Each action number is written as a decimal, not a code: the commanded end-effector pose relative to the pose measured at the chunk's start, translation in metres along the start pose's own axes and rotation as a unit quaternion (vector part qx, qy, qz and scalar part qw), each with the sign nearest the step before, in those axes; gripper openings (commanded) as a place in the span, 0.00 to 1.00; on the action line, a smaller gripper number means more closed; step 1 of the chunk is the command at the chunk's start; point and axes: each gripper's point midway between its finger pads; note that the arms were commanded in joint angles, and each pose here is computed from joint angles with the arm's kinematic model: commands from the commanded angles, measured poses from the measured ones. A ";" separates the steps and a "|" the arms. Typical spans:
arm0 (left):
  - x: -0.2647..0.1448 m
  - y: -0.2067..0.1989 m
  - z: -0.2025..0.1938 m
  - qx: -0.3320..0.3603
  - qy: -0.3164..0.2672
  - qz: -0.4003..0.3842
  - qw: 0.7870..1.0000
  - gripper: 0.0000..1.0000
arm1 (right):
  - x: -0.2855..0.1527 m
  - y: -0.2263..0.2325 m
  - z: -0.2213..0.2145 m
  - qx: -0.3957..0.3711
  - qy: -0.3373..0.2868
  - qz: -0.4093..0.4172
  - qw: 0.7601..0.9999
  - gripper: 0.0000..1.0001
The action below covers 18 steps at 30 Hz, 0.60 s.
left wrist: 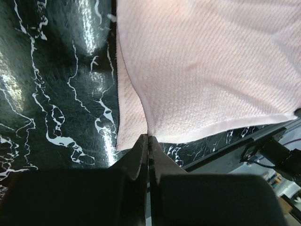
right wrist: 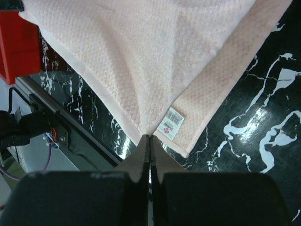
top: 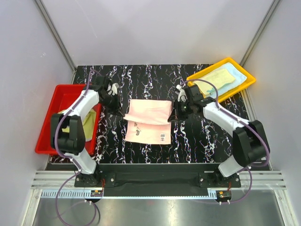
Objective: Fold and stack the towels
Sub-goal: Fold the towel
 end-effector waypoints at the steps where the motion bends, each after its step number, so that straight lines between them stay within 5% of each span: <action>1: -0.015 -0.005 -0.022 0.008 0.001 0.008 1.000 0.00 | -0.018 0.004 -0.021 -0.008 0.014 -0.022 1.000 0.00; 7: 0.025 0.026 -0.072 -0.008 0.049 0.022 0.999 0.00 | -0.005 0.007 -0.058 0.020 0.000 0.015 1.000 0.00; 18: 0.047 0.055 -0.090 -0.005 0.061 0.082 0.995 0.00 | 0.030 -0.002 -0.099 0.049 0.020 0.027 0.998 0.00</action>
Point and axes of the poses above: each gripper's point midway between its finger pads, its own x axis out along the fingers, its own y axis along the line the jaws close on, z = x × y, and after that the axes turned 8 degrees about -x, right-handed
